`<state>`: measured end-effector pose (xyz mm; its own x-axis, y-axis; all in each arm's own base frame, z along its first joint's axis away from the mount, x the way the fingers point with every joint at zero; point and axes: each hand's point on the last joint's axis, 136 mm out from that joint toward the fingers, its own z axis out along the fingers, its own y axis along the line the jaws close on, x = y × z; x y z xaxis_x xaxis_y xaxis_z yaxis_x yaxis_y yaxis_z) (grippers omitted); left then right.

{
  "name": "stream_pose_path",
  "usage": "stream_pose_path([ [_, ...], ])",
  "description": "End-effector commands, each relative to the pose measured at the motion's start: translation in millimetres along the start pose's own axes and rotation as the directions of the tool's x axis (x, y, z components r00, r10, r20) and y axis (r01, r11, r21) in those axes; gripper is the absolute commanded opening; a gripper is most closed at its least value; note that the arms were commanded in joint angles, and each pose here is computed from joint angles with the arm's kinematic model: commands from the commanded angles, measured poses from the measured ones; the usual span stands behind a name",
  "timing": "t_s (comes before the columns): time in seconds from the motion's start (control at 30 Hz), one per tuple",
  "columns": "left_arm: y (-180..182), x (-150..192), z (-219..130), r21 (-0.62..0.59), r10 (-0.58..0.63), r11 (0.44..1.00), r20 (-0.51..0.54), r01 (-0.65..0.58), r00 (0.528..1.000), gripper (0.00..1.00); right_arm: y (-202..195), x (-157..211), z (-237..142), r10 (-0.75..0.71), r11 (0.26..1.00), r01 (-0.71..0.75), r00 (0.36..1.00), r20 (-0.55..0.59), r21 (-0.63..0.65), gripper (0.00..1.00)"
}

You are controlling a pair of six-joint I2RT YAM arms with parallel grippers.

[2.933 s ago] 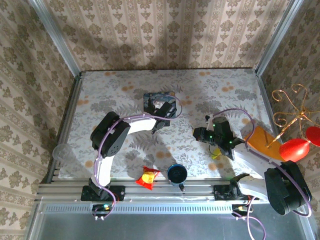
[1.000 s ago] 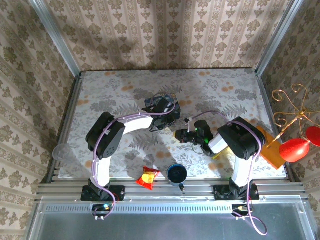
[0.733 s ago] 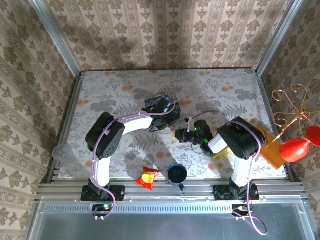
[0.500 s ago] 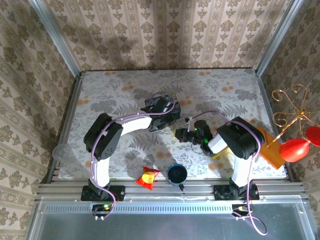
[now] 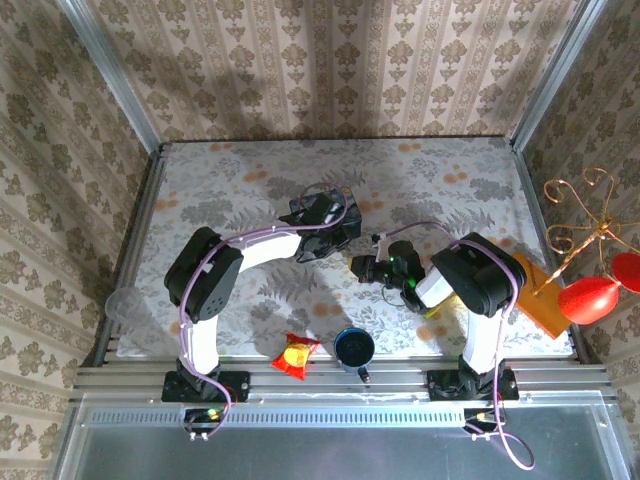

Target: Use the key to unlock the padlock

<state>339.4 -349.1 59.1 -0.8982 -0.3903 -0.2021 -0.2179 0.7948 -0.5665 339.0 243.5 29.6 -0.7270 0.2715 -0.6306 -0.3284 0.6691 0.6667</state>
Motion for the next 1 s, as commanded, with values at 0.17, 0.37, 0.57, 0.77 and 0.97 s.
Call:
stream_pose_path([
  [0.17,-3,-4,1,0.032,-0.057,0.998,0.002,0.056,0.998,0.05,-5,-2,3,-0.006,1.000,0.006,0.999,0.031,0.008,0.00],
  [0.37,9,-12,3,0.012,-0.094,0.995,0.035,0.094,0.995,0.05,-8,1,2,-0.004,1.000,0.004,1.000,0.030,0.015,0.00],
  [0.57,14,-19,4,0.013,-0.114,0.993,0.056,0.113,0.992,0.05,-9,3,1,-0.004,1.000,0.003,1.000,0.027,0.021,0.00],
  [0.77,10,-23,6,0.021,-0.112,0.994,0.060,0.111,0.992,0.04,-9,3,2,-0.005,1.000,0.005,1.000,0.022,0.019,0.00],
  [0.97,8,-21,9,0.028,-0.110,0.994,0.047,0.108,0.993,0.04,-8,3,5,-0.007,1.000,0.006,1.000,0.021,0.014,0.00],
])
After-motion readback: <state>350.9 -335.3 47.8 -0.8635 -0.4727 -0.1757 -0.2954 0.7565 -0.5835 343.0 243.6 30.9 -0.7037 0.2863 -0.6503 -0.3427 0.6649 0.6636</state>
